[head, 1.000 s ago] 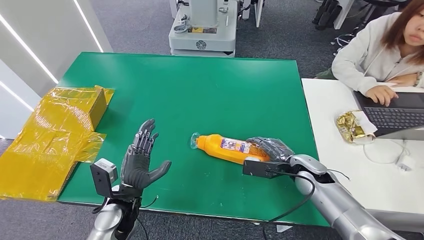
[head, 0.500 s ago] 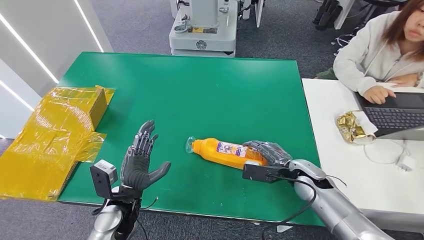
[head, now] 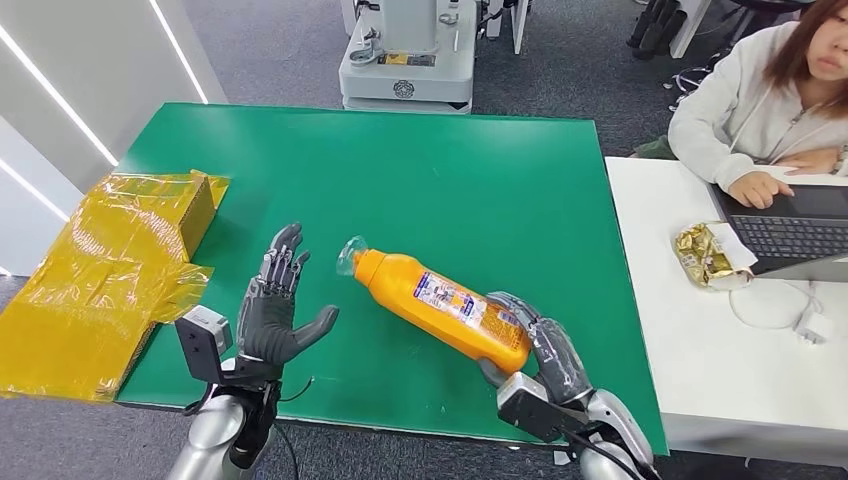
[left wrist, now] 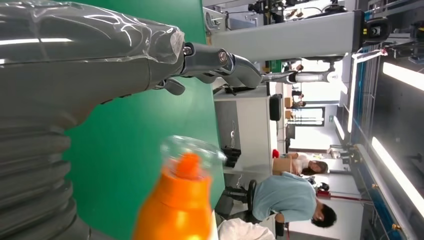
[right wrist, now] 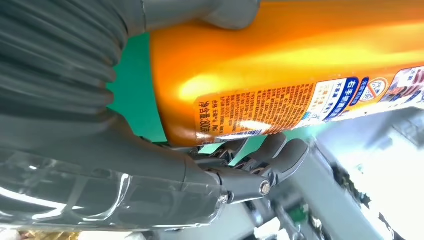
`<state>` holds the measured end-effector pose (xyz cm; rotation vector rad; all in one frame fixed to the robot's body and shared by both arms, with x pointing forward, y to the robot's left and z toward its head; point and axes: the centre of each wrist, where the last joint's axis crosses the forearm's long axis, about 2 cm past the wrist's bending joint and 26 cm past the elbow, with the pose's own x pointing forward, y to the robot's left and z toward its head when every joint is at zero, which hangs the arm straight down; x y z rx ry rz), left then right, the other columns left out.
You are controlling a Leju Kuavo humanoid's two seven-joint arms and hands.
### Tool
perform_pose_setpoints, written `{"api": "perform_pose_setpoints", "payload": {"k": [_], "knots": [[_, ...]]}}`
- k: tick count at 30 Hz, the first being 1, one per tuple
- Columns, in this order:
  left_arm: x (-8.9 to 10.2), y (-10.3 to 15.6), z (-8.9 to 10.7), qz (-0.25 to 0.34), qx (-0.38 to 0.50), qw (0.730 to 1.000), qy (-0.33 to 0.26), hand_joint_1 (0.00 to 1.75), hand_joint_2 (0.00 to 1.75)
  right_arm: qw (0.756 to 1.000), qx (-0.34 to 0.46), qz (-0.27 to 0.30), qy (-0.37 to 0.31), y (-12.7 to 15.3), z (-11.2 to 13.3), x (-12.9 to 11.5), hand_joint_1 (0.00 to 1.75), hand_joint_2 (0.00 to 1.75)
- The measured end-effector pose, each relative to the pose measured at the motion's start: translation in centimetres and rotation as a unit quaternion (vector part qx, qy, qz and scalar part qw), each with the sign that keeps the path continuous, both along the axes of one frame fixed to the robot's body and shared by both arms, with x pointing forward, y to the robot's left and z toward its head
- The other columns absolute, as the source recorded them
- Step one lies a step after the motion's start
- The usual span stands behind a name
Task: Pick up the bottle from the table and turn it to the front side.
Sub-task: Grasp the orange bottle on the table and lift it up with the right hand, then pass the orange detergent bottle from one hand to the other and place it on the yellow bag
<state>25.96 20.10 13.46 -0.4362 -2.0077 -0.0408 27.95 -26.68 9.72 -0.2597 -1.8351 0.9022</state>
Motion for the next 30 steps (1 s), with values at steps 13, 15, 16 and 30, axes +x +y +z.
{"api": "perform_pose_setpoints", "payload": {"k": [13, 15, 16, 30], "knots": [[1.5, -0.5, 1.0, -0.024, 0.012, 1.000, -0.009, 0.00, 1.75, 0.998, 0.037, -0.041, -0.026, -0.1, 1.3, -2.5, 1.75, 1.75], [1.7, -0.6, 1.0, -0.027, 0.013, 1.000, -0.011, 0.00, 1.75, 0.998, 0.042, -0.046, -0.026, -0.1, 1.3, -2.5, 1.75, 1.75], [1.8, -0.7, 1.1, -0.028, 0.013, 0.999, -0.011, 0.00, 1.75, 0.998, 0.044, -0.047, -0.027, -0.1, 1.3, -2.5, 1.75, 1.75], [2.5, -1.1, 0.9, -0.077, -0.014, 0.997, 0.012, 0.00, 1.75, 0.989, 0.080, -0.056, -0.108, 1.0, 2.8, -1.8, 1.75, 1.75]]}}
